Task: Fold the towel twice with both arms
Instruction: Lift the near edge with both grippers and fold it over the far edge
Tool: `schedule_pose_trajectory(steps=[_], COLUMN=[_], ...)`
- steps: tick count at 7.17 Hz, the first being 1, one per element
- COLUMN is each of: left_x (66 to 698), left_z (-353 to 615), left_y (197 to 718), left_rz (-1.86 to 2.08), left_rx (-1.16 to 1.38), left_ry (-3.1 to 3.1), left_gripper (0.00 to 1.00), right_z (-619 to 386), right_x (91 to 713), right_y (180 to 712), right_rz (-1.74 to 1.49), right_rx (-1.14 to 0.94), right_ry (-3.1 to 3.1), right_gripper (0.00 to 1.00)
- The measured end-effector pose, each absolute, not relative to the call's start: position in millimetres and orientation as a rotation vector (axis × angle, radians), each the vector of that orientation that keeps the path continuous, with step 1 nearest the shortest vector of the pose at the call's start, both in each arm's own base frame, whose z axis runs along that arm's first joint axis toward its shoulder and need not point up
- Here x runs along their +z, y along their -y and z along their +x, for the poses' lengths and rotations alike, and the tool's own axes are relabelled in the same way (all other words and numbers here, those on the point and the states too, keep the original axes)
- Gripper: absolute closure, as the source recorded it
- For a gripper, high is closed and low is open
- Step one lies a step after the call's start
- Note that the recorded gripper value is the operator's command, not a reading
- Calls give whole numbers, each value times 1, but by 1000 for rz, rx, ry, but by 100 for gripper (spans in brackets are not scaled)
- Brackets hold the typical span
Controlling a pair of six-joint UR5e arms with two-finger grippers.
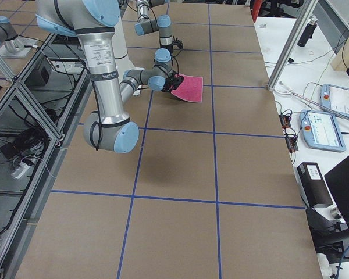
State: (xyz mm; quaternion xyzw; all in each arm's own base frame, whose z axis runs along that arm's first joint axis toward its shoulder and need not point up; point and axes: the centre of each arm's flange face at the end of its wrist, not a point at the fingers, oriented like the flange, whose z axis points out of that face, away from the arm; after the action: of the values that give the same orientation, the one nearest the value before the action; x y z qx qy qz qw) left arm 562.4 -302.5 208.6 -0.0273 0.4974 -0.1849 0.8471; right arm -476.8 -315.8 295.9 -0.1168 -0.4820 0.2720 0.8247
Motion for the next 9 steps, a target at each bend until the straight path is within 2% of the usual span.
schedule_pose_trajectory(steps=[3, 9], left_x=[204, 197], left_z=[553, 556], left_y=[324, 392], left_rz=[-38, 9], left_rx=[-424, -510], left_ry=[-1056, -1037], left_gripper=[100, 100], right_z=[-472, -464], right_x=[291, 287], right_y=[333, 419], right_rz=[-251, -251], right_rx=[595, 677], right_ry=[1032, 1029], right_gripper=[100, 100])
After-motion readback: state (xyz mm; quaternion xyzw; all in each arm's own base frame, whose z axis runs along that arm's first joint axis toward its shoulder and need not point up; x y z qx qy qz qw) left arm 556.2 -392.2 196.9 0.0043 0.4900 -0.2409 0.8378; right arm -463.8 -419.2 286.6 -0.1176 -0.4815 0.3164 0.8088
